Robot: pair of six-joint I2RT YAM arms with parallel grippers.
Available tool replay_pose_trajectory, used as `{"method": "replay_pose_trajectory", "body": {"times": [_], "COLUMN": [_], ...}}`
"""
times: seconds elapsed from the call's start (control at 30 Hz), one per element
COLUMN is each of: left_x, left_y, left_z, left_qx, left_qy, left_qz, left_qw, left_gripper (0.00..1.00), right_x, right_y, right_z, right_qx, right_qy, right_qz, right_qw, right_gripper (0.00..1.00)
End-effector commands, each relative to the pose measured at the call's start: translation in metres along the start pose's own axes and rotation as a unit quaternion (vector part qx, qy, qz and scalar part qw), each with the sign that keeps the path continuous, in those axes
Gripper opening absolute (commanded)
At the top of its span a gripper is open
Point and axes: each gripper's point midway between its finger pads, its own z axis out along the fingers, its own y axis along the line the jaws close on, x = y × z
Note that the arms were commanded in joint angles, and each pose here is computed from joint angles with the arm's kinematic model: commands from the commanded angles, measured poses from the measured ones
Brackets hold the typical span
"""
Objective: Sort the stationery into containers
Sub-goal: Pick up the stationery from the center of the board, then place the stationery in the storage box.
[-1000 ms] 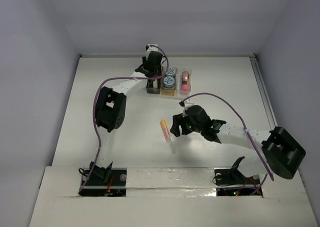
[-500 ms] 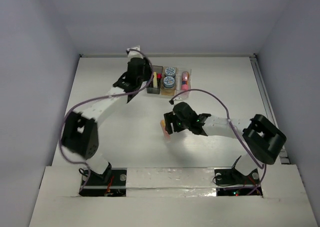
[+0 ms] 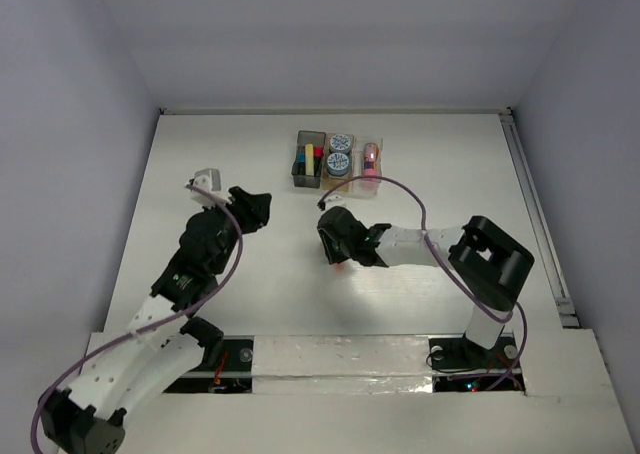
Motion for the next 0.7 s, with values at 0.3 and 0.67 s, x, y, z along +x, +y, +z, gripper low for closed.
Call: {"method": "replay_pose_trajectory", "body": {"times": [0.3,0.67], "left_x": [0.000,0.034], "left_y": [0.024,0.033], "left_z": [-0.060,-0.053], "left_qx": [0.027,0.037], "left_qy": [-0.061,-0.026], "left_qz": [-0.065,-0.055], "left_qw": [0.996,0.997], "left_gripper": [0.76,0.84], "right_x": [-0.070,-0.270], "right_y": [0.015,-0.020], "right_z": [-0.009,0.014], "right_qx": [0.053,0.011], "right_qy": [-0.077,-0.246], "right_qz": [-0.022,0.064], "right_qw": [0.995,0.967], "right_gripper": [0.04,0.03]}}
